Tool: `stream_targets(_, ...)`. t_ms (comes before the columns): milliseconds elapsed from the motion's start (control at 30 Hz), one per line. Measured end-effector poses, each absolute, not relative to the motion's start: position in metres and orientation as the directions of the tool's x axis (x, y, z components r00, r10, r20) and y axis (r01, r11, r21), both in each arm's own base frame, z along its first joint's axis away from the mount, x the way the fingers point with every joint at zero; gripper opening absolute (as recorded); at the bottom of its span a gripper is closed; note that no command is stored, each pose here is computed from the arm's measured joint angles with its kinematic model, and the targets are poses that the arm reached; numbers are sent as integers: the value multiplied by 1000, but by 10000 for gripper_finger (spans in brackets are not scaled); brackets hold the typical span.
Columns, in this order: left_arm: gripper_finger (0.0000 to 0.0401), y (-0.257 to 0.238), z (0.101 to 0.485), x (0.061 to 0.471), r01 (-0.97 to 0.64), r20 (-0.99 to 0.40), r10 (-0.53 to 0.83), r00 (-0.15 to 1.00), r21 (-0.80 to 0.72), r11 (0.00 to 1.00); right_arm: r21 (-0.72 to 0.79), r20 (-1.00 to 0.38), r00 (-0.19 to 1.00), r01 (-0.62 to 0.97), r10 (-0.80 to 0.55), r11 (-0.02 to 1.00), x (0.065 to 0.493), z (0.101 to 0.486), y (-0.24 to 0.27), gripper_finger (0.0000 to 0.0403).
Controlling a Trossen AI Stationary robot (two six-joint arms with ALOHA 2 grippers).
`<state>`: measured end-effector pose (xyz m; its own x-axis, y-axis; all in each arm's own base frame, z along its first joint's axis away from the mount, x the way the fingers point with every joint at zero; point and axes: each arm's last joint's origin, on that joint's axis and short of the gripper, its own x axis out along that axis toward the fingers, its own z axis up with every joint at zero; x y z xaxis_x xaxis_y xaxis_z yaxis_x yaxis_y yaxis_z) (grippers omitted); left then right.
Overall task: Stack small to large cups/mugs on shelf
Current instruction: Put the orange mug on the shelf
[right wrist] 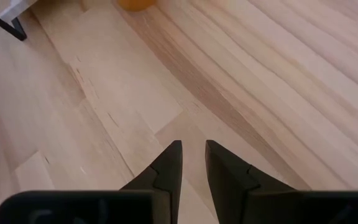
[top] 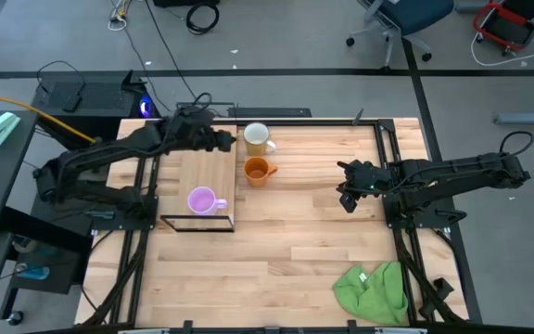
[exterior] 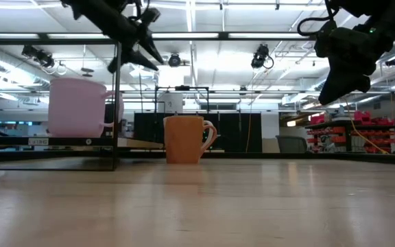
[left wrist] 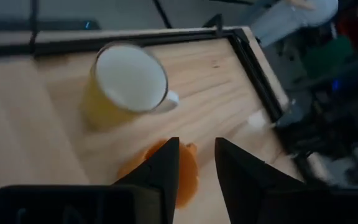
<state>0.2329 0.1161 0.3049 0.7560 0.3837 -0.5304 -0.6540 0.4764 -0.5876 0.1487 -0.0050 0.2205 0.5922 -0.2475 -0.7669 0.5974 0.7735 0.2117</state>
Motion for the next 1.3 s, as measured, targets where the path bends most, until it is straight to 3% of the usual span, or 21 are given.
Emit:
stream_targets(67, 110, 121, 298, 241, -651, -535, 379, 755, -547, 526, 214, -766, 593, 598, -248, 772, 149, 221, -5, 77)
stream_targets(233, 104, 132, 268, 252, -694, -655, 250, 713, -605, 390, 201, -767, 591, 589, -248, 783, 149, 220, -5, 77)
stream_targets(400, 84, 145, 233, 254, -779, -785, 143, 603, -539, 320, 160, -769, 588, 558, -251, 815, 148, 220, -5, 77)
stream_targets(700, 67, 147, 224, 261, -774, -792, 124, 598, -531, 344, 167, -716, 650, 513, -254, 842, 154, 225, -5, 77)
stream_targets(1300, 94, 140, 225, 268, -763, -777, 112, 620, -563, 317, 180, -715, 651, 524, -255, 833, 155, 226, -5, 77)
